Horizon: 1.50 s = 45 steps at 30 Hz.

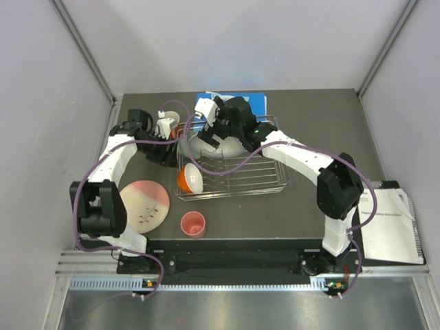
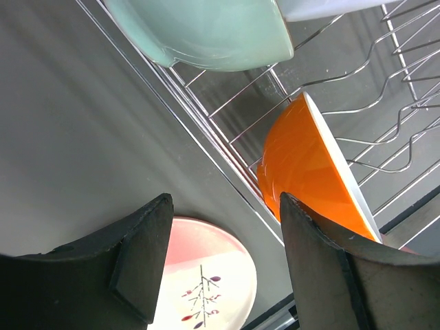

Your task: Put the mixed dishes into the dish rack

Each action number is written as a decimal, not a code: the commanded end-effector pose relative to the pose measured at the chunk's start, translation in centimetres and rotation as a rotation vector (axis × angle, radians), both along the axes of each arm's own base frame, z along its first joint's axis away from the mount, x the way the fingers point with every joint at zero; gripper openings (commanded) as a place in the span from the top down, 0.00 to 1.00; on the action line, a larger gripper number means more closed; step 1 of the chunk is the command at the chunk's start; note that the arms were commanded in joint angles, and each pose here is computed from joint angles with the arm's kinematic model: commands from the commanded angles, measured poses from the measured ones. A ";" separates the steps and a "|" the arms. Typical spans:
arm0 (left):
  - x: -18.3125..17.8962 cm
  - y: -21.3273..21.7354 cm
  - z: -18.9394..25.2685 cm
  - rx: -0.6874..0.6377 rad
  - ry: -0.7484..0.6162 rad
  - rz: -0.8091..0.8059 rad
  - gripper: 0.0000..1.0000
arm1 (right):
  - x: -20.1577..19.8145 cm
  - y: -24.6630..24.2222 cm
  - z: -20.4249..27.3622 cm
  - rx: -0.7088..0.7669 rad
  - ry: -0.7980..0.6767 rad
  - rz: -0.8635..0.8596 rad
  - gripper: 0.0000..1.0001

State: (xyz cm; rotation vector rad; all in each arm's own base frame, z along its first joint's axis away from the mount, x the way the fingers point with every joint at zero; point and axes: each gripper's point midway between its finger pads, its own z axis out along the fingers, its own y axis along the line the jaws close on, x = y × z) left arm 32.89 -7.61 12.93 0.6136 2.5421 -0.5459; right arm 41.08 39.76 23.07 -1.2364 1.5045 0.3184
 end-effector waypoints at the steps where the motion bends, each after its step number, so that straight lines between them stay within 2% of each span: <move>1: -0.1 -0.5 0.6 -0.018 -0.013 -0.012 0.32 | 1.0 2.4 7.8 0.186 -0.142 0.027 0.00; 9: -0.2 -0.5 0.3 -0.018 -0.005 -0.012 0.32 | -0.8 2.5 9.9 0.212 -0.128 0.081 0.00; 17: 0.1 -0.5 1.2 -0.018 -0.027 -0.012 0.31 | -5.2 2.9 10.0 0.175 -0.111 0.147 0.00; 31: 0.6 -0.3 2.6 -0.009 -0.058 -0.006 0.32 | -8.9 2.0 10.4 0.202 -0.065 0.188 0.00; 37: 0.3 0.2 2.5 0.015 -0.053 -0.006 0.32 | -10.8 -0.4 11.1 0.199 -0.061 0.174 0.00; 45: 0.7 0.2 2.8 0.019 -0.064 -0.008 0.32 | -14.0 -5.4 8.4 0.069 -0.035 0.078 0.01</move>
